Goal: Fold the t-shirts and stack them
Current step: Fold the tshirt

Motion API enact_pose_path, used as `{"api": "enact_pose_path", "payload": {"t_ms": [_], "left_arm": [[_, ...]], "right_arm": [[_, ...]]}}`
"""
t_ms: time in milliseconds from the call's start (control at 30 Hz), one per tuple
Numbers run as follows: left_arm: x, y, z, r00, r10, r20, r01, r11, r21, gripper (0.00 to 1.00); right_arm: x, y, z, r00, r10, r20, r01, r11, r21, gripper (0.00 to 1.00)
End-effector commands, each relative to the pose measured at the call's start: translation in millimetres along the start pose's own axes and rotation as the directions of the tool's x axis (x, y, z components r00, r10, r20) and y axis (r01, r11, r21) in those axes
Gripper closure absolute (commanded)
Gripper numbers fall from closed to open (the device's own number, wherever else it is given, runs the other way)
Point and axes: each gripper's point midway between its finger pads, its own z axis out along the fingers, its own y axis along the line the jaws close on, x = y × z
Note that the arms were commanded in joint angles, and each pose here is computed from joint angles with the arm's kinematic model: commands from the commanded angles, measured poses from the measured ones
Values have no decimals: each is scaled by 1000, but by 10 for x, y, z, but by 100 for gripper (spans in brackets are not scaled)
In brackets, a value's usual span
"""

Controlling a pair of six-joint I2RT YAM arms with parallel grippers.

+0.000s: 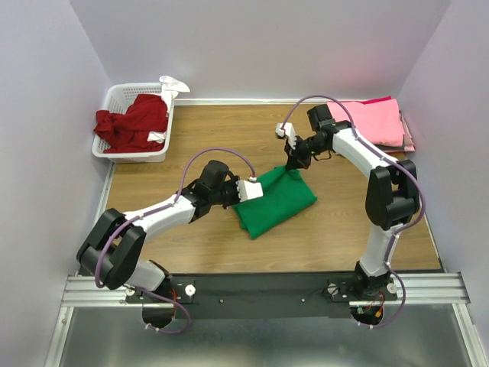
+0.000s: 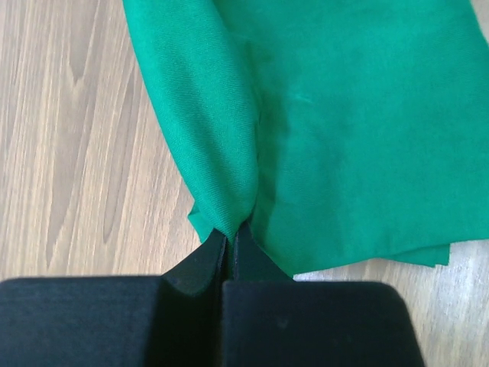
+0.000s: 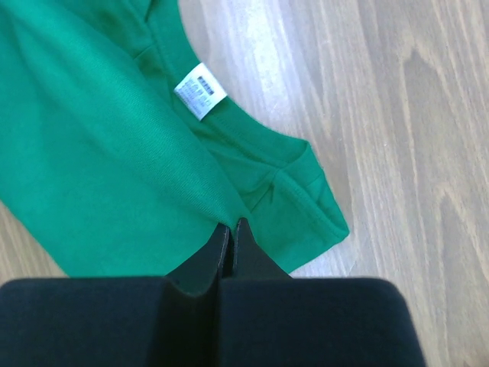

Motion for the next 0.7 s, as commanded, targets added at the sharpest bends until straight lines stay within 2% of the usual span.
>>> {"api": "enact_pose_path", "payload": {"t_ms": [0,200,400,500,533,600,633,667], "left_arm": [[-66,196,-14,999,-27,19,28,998,-61,100],[59,203,32,997,-72,-13,71,995,-67,100],[221,240,121,980,-171,-100,166,984,-58,100],[348,243,154,942,-289,-170,281,957,-69,100],[459,169,176,906,-362,-218,355,932,-71,100],[545,355,167,849,-457,-265,425,889,-172,86],[698,275,172,770,-550,-324,508,835,-210,76],[752,505,112,729,-606,-318,521,793,-316,62]], "right_arm": [[-98,-256,69,999,36,30,-38,998,58,98],[-61,-387,198,996,88,33,-91,993,70,92],[-40,-504,332,992,125,33,-127,988,90,85],[-35,-610,383,988,151,35,-155,978,143,77],[-66,-694,399,983,175,56,-183,966,185,65],[-35,-872,378,975,214,56,-221,929,298,55],[-97,-1003,336,954,275,122,-301,880,368,41],[-100,-1126,270,933,324,155,-359,825,437,34]]}}
